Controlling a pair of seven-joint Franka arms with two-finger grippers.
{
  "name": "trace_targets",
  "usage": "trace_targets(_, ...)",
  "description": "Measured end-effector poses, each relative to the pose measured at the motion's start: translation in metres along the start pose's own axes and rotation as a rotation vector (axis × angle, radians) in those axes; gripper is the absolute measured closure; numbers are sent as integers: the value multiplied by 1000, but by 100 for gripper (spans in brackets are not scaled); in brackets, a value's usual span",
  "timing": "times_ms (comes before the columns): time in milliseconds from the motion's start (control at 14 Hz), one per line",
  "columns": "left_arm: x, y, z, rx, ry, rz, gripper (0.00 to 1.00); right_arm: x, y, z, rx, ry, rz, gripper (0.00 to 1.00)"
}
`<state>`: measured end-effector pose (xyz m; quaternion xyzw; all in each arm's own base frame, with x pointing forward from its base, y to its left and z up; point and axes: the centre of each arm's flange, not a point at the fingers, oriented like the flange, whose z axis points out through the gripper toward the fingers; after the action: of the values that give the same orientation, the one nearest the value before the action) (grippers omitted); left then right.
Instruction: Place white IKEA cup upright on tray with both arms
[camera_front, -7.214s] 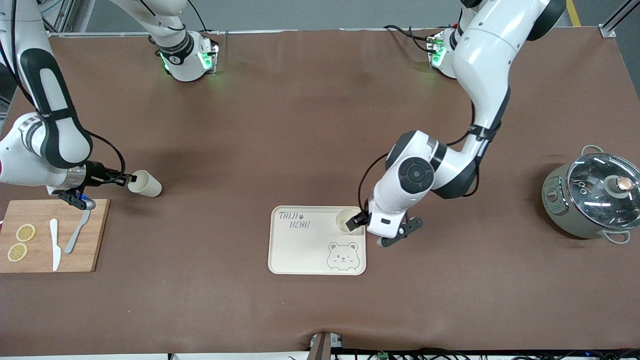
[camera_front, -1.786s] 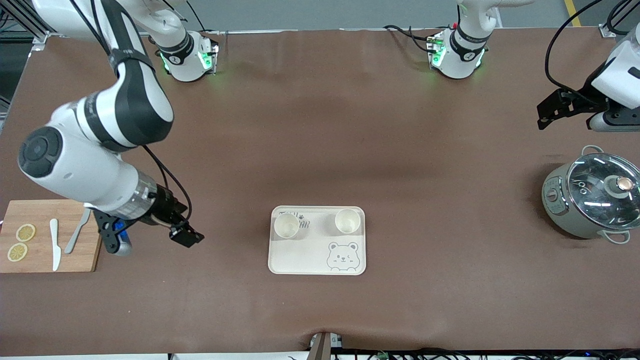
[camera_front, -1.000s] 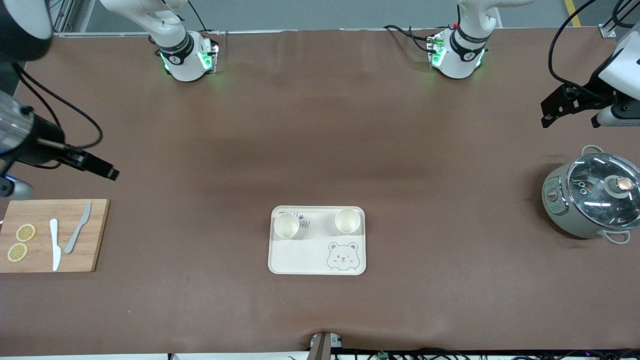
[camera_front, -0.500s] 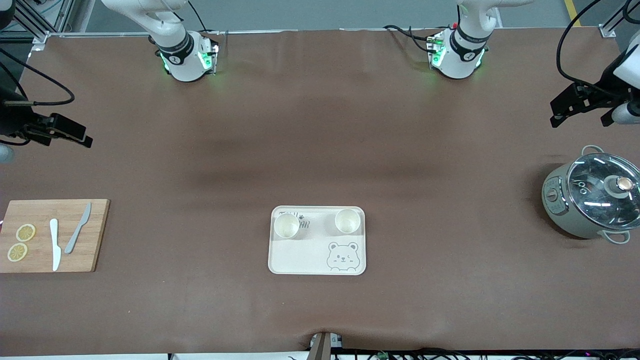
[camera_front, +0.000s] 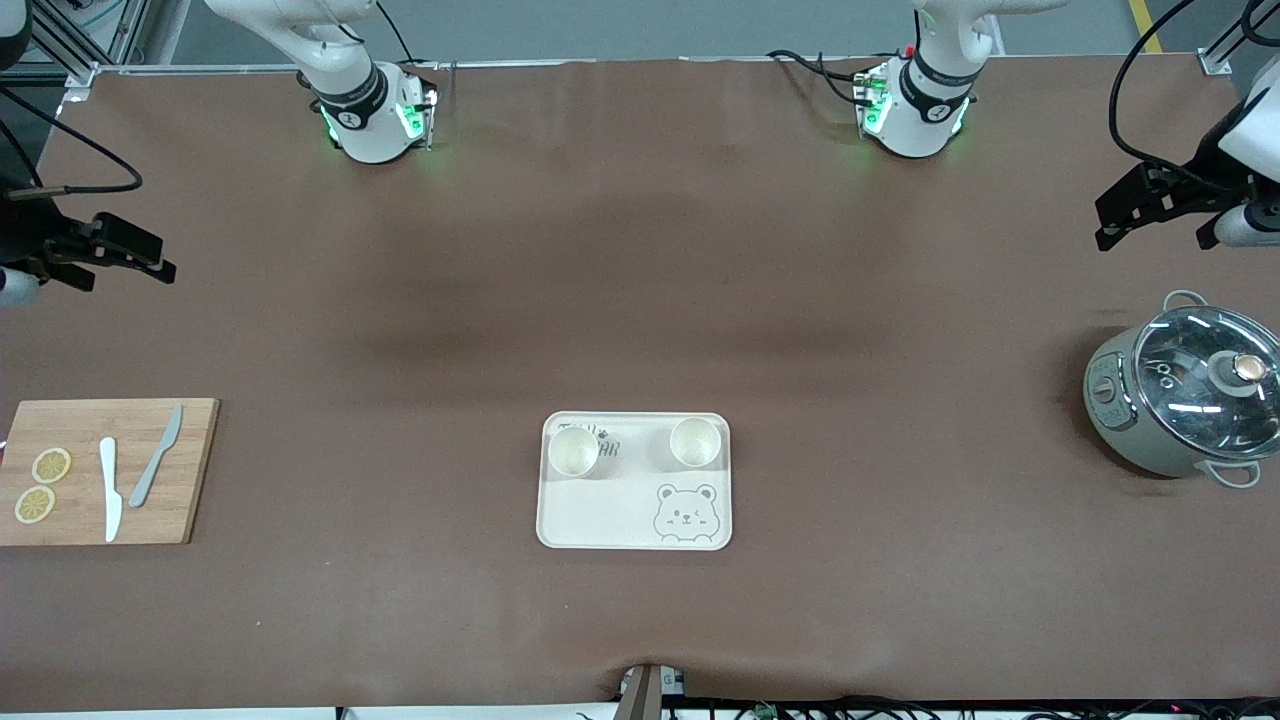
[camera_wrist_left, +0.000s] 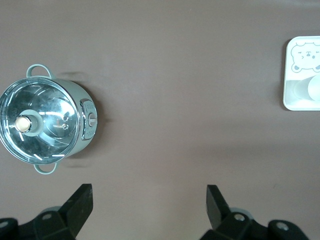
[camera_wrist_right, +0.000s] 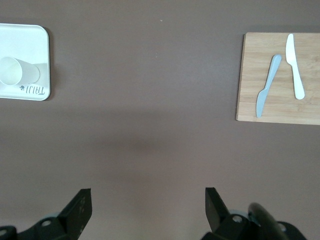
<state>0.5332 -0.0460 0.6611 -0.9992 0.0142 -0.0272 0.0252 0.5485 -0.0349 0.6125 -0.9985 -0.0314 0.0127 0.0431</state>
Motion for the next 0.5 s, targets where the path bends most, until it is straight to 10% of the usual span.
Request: trace_targets(500, -2, 4, 1, 1, -15, 8, 0, -11, 19, -15, -1, 5, 28, 0)
